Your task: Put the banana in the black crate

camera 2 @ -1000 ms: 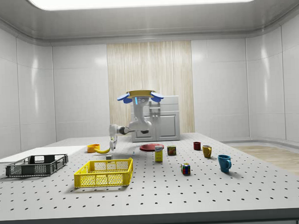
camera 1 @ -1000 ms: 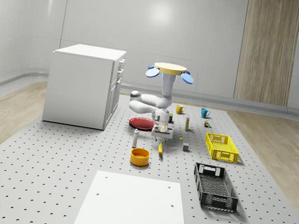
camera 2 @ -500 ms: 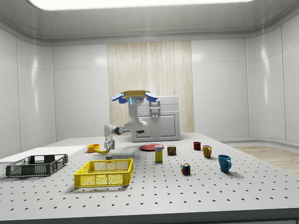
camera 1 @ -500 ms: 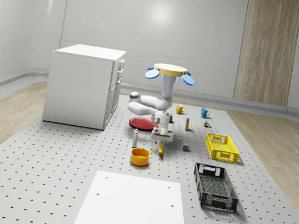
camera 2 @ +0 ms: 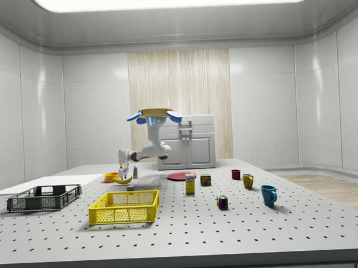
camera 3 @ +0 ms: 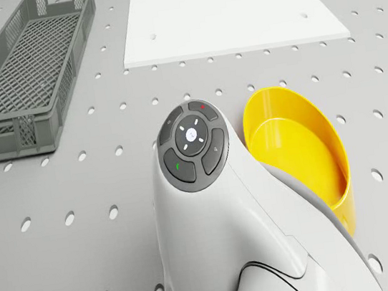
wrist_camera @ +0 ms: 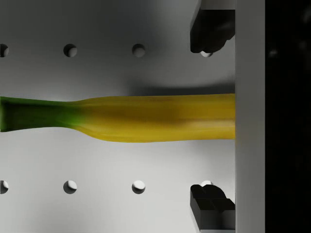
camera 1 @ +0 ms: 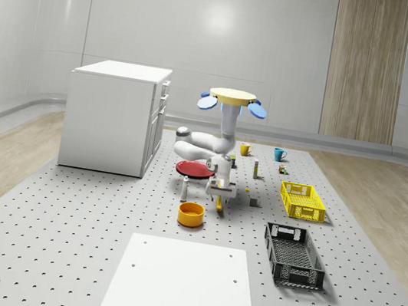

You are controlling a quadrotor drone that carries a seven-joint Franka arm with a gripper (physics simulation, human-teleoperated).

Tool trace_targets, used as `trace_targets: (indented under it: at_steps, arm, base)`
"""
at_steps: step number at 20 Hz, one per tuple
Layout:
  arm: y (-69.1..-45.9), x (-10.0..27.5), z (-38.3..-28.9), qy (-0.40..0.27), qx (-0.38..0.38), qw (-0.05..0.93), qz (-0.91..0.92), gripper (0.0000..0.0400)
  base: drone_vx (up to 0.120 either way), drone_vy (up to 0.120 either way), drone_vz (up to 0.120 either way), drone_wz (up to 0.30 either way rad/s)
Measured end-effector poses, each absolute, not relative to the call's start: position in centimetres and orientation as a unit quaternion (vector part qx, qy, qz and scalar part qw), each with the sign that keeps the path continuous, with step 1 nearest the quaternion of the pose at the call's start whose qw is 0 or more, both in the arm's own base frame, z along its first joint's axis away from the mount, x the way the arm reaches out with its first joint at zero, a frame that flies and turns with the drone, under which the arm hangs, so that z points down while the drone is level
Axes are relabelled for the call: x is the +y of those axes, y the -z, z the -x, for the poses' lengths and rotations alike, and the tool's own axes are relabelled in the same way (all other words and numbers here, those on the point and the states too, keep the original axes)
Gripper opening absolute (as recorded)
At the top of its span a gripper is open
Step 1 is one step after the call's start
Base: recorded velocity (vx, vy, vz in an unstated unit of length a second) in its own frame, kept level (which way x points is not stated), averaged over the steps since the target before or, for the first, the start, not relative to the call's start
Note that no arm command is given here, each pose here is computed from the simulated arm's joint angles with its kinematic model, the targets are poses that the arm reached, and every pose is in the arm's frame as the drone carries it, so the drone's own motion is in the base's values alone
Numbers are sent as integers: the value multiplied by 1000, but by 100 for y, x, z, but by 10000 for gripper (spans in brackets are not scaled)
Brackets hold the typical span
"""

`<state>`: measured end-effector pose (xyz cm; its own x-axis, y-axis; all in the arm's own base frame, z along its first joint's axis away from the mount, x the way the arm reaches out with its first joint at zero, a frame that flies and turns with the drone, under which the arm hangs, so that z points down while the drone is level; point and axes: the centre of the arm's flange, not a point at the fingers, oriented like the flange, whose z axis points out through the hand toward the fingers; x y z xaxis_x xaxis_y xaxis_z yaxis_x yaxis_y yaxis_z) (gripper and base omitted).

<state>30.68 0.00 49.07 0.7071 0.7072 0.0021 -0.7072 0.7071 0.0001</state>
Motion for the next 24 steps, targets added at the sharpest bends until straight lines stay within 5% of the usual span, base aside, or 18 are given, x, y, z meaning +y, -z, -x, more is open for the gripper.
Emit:
trace_targets:
  at_steps: [15,20,24]
  arm:
    - [-5264,1,-3068,-383,-1,924,0,400]
    - [-5307,1,-3068,-383,-1,924,0,235]
    - [-5320,2,-3068,-384,0,923,0,196]
  base:
    - [3,0,0,0]
    - [0,0,0,0]
    - [0,0,0,0]
